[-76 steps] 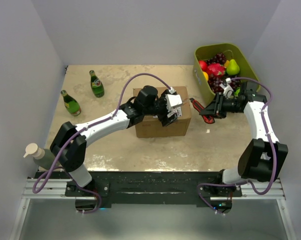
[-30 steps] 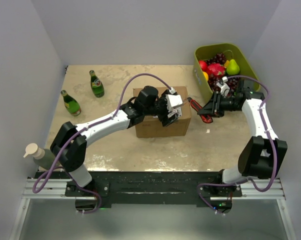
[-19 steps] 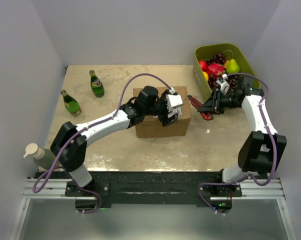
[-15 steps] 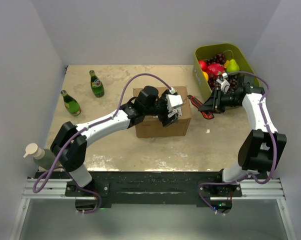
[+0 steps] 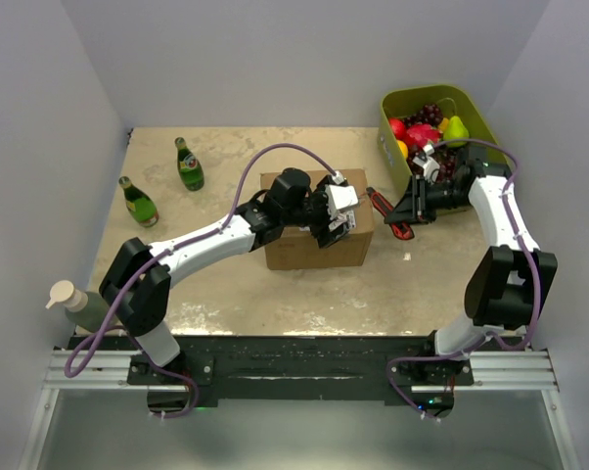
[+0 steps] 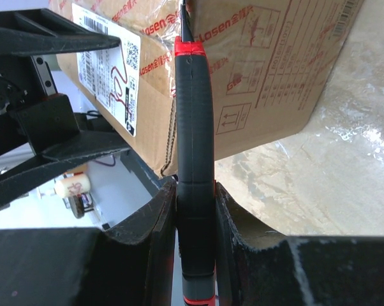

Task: Unpack the express box
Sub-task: Cut the express box at the center of the board.

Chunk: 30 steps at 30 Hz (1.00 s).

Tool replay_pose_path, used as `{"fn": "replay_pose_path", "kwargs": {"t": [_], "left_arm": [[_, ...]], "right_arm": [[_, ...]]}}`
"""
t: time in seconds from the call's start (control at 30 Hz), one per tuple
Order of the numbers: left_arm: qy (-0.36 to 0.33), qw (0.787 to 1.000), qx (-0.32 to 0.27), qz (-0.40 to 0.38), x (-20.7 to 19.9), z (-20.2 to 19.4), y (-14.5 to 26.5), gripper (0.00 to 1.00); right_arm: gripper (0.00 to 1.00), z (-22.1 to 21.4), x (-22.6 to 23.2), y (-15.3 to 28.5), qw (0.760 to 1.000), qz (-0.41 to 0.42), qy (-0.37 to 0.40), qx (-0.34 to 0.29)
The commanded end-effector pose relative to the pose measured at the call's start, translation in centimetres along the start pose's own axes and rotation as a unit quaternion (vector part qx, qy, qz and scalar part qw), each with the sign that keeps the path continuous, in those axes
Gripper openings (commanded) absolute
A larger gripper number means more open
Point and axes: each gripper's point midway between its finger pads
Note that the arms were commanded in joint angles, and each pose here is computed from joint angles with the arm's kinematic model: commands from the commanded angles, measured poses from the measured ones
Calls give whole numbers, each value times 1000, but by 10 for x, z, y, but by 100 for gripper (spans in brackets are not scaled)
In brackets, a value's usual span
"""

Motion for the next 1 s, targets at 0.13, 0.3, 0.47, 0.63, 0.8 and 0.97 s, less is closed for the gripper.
{"fn": "replay_pose_path", "kwargs": {"t": [0.13, 0.3, 0.47, 0.63, 0.8, 0.97], "left_arm": [[60, 991, 101, -66, -47, -66, -7, 86], [60, 991, 103, -67, -48, -68, -5, 86], [50, 991, 107, -61, -44, -69, -6, 86], [0, 986, 159, 41, 5, -90, -2, 86], [-49, 980, 184, 62, 40, -107, 4, 82], [-132, 969, 205, 43, 47, -115, 14, 77]], "right_arm": [[0, -4, 23, 7, 999, 25, 25, 15], [0, -7, 26, 7, 999, 28, 22, 13], [0, -6, 22, 6, 1000, 21, 13, 14], [0, -7, 21, 2, 1000, 18, 11, 20], [0, -10, 25, -2, 999, 26, 13, 30], [0, -12, 27, -8, 998, 32, 15, 42]]}}
Point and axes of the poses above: each gripper's point midway between its finger pads, its own y axis back along the fingers, its own x axis along the line the jaws close on, z = x × y, and after that the axes turned 10 degrees about -y, right-handed
